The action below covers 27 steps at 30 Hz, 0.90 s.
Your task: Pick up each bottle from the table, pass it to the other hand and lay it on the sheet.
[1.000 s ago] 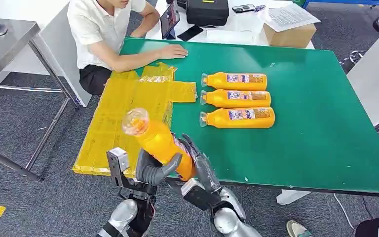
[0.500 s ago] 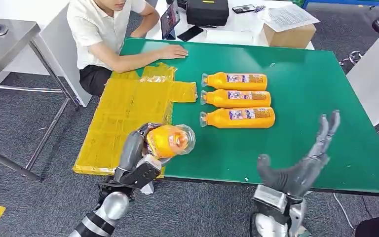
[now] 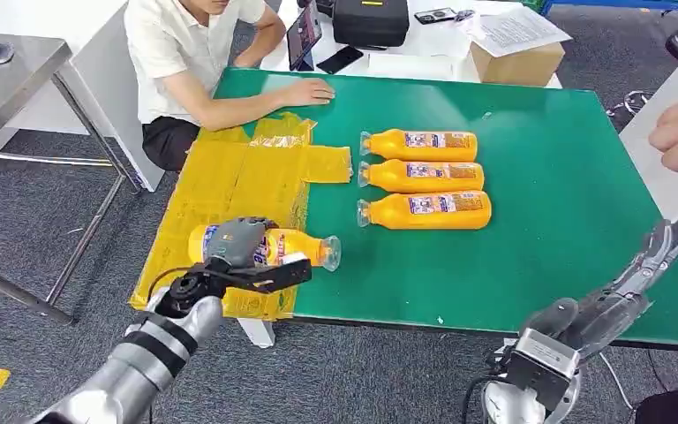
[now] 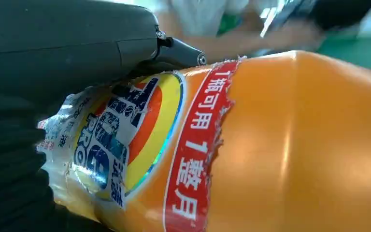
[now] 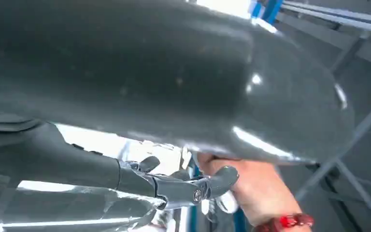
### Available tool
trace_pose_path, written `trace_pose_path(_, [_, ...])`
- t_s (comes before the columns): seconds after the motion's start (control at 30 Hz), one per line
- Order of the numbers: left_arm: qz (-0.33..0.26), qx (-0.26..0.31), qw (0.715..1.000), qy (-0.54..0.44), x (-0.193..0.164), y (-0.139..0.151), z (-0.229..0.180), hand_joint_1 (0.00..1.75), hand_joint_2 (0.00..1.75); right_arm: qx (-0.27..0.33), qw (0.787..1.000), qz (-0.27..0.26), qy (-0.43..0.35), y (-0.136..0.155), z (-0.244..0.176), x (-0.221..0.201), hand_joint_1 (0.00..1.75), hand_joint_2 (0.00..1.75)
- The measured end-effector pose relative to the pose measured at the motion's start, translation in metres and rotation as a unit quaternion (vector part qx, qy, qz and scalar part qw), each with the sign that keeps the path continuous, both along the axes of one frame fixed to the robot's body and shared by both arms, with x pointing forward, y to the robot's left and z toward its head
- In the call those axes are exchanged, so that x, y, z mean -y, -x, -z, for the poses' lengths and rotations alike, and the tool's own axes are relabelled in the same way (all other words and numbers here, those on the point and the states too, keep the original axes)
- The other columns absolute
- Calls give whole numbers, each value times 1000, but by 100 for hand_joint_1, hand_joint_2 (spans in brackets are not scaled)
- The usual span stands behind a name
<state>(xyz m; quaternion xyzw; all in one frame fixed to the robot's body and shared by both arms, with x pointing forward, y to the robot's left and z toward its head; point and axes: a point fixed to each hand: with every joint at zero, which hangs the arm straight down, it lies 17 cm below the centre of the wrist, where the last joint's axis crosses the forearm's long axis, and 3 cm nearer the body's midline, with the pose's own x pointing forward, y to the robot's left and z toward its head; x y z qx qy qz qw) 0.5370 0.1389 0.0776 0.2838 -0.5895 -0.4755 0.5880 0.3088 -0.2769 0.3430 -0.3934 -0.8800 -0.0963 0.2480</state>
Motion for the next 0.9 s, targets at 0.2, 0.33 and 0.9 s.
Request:
trace_pose_path(0.2, [-34,-66,997,-18,-18,-23,18,0,175,-19,999,-27,-7,-12,14,-13,0,0])
trace_pose_path(0.33, [-62,-101,993,12,-23,-26,27,0,175,-34,998,-44,-12,-20,26,-22,0,0])
trace_pose_path(0.9, [-68,-165,981,75,-12,-22,38,0,175,-68,995,-71,-1,-36,50,-37,0,0])
